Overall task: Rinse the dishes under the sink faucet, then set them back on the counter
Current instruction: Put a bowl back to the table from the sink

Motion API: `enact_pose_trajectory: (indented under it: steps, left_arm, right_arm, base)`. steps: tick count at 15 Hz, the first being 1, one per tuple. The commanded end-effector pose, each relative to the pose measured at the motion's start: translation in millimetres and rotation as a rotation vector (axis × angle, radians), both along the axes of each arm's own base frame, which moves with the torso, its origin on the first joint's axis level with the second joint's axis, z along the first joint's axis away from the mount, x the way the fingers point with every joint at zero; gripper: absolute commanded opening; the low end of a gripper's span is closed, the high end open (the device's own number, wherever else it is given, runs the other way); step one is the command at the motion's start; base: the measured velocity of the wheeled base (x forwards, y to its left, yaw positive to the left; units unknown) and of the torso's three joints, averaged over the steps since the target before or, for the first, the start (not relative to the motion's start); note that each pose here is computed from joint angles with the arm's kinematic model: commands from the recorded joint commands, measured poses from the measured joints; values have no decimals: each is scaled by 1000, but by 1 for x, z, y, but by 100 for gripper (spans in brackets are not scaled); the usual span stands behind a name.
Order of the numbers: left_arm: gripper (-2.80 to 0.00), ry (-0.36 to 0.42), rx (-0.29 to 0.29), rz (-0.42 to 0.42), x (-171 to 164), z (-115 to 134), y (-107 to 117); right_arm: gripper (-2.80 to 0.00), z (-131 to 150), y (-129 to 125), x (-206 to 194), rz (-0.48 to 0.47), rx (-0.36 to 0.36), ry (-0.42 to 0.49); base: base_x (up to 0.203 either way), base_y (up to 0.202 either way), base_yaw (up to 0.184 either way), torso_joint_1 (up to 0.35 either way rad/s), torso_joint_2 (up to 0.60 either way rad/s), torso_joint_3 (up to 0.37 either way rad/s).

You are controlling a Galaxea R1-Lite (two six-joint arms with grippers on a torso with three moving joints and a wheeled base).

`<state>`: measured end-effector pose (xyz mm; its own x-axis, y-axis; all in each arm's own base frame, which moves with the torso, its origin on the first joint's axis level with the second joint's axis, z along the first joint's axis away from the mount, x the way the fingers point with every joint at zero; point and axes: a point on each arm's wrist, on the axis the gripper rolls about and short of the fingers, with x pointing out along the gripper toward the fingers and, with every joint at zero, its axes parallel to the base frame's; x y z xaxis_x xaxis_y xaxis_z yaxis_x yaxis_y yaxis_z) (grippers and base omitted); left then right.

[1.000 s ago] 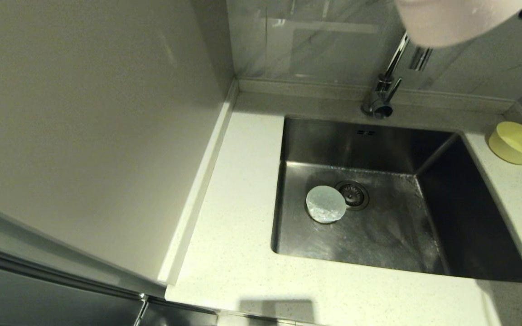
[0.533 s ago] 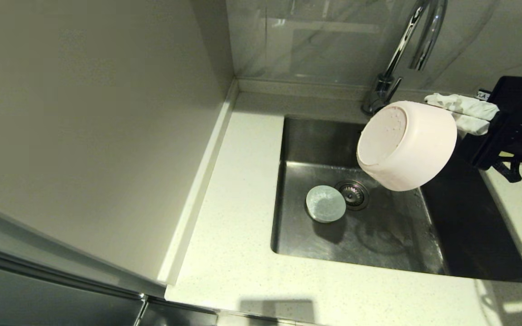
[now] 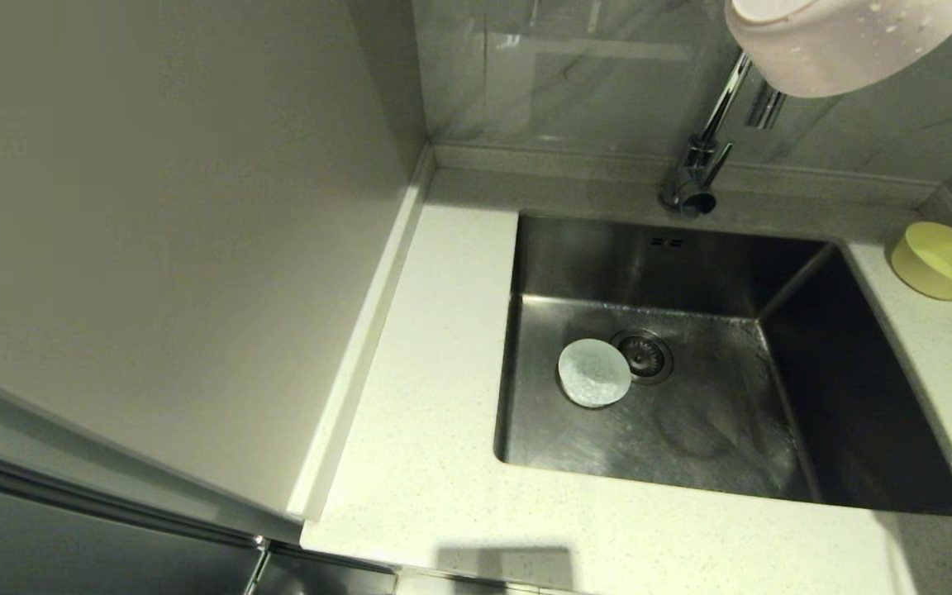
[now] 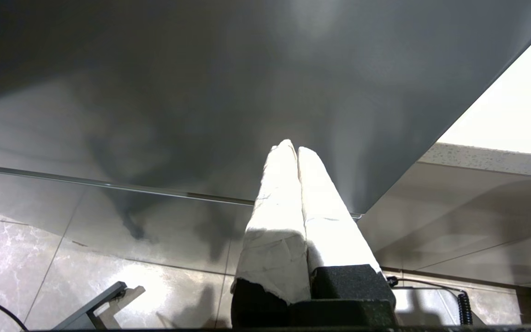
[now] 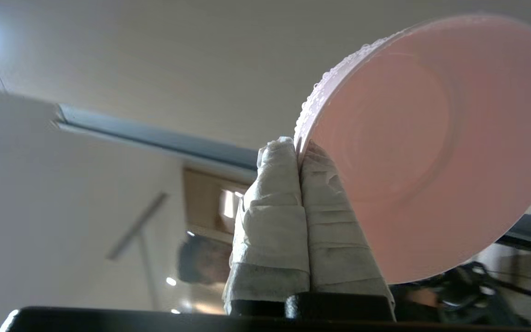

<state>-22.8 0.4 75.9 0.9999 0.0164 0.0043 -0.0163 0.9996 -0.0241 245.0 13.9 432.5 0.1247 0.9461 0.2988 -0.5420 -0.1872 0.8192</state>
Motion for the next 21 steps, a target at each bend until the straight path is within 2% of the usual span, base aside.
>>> enact_pose_trajectory:
  steps: [1, 4, 6, 7, 9, 10, 11, 12, 13, 14, 15, 16, 17, 21]
  left_arm:
    - [-280, -2, -1, 0, 0, 0, 0]
    - [-280, -2, -1, 0, 0, 0, 0]
    - [-280, -2, -1, 0, 0, 0, 0]
    - [-280, -2, -1, 0, 0, 0, 0]
    - [-280, -2, -1, 0, 0, 0, 0]
    - [-280, -2, -1, 0, 0, 0, 0]
    - [-280, -2, -1, 0, 0, 0, 0]
    - [-280, -2, -1, 0, 0, 0, 0]
    - [-280, -2, -1, 0, 0, 0, 0]
    - [-280, -2, -1, 0, 0, 0, 0]
    - [-280, -2, -1, 0, 0, 0, 0]
    - [-280, -2, -1, 0, 0, 0, 0]
    - [-280, -2, -1, 0, 0, 0, 0]
    - [-280, -2, -1, 0, 0, 0, 0]
  right_arm:
    - [-280, -16, 0, -1, 0, -34, 25]
    - [-280, -82, -2, 5, 4, -85, 212]
    - [-280, -88, -2, -4, 12, -113, 228]
    - [-280, -75, -2, -16, 19, -145, 164]
    - [-280, -24, -2, -66, 1, -236, -145]
    - [-280, -13, -4, -84, -25, -270, -242]
    - [-280, -5, -6, -87, -30, -283, -239]
    - [-280, 5, -6, -87, -22, -280, -183]
    - [-280, 22, -5, -87, -6, -253, -80]
    - [-280, 37, -1, -82, 23, -200, 88]
    - [-280, 38, 2, -69, 55, -157, 312]
    - [-280, 32, 6, -54, 83, -124, 542]
    - [-280, 19, 10, -40, 98, -104, 730]
    - [-280, -47, 10, -7, 102, -91, 1146]
  base:
    - [0, 0, 0, 0, 0, 0]
    - [0, 0, 0, 0, 0, 0]
    - [0, 0, 0, 0, 0, 0]
    - [0, 0, 0, 0, 0, 0]
    - [0, 0, 0, 0, 0, 0]
    - [0, 0, 0, 0, 0, 0]
    - [0, 0, 0, 0, 0, 0]
    - [0, 0, 0, 0, 0, 0]
    - [0, 0, 0, 0, 0, 0]
    - [0, 0, 0, 0, 0, 0]
    - [0, 0, 0, 0, 0, 0]
    - [0, 0, 0, 0, 0, 0]
    - [0, 0, 0, 0, 0, 0]
    - [0, 0, 0, 0, 0, 0]
